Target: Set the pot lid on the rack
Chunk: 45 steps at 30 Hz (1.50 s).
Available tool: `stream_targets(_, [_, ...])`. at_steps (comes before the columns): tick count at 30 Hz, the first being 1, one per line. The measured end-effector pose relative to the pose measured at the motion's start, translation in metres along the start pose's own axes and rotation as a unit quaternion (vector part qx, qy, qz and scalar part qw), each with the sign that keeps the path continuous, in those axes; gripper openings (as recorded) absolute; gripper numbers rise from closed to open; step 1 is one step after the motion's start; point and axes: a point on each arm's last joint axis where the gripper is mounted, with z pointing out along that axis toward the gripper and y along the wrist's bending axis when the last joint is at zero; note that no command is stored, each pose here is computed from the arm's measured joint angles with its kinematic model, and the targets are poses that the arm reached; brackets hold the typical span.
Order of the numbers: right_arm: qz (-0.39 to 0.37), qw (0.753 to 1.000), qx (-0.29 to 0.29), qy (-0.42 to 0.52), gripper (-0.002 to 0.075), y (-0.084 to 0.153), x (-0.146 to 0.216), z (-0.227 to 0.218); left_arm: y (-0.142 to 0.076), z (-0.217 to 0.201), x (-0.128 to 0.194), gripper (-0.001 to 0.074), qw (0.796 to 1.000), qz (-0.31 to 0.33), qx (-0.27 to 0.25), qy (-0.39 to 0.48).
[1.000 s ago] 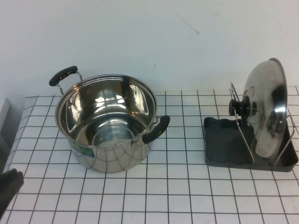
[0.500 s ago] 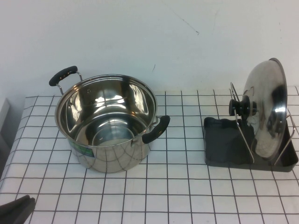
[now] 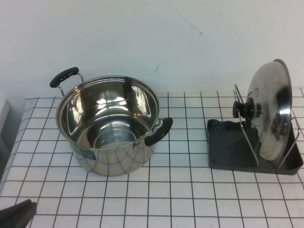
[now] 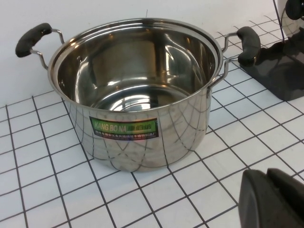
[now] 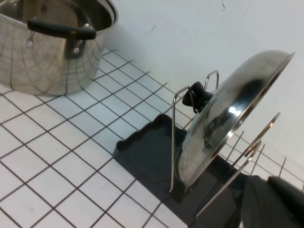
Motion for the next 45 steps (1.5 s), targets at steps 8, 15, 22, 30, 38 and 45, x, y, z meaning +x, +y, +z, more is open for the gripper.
stream_targets(8, [0.0, 1.0, 0.0, 0.0, 0.0001, 0.0, 0.0, 0.0, 0.001, -0.003, 0.006, -0.0002, 1.0, -0.002, -0.008, -0.015])
stream_targets(15, [0.0, 1.0, -0.005, 0.002, 0.0001, 0.001, 0.0, 0.0, 0.014, -0.003, 0.043, -0.0002, 0.989, -0.049, -0.103, -0.091])
stream_targets(22, [0.0, 1.0, -0.01, 0.004, 0.0001, 0.002, 0.001, 0.0, 0.019, 0.0, 0.078, -0.0002, 0.976, -0.088, -0.161, -0.117])
stream_targets(30, [0.002, 1.0, -0.016, 0.005, 0.0, 0.003, 0.001, 0.0, 0.016, 0.003, 0.093, -0.0002, 0.979, -0.128, -0.153, -0.044])
stream_targets(38, [0.007, 1.0, -0.018, 0.003, 0.0, 0.003, 0.001, 0.0, 0.016, 0.003, 0.094, -0.0002, 0.977, -0.14, -0.154, -0.041])
stream_targets(45, [0.008, 1.0, -0.018, 0.002, 0.0, 0.003, 0.0, 0.0, 0.016, 0.003, 0.094, -0.0002, 0.978, -0.134, -0.156, -0.038])
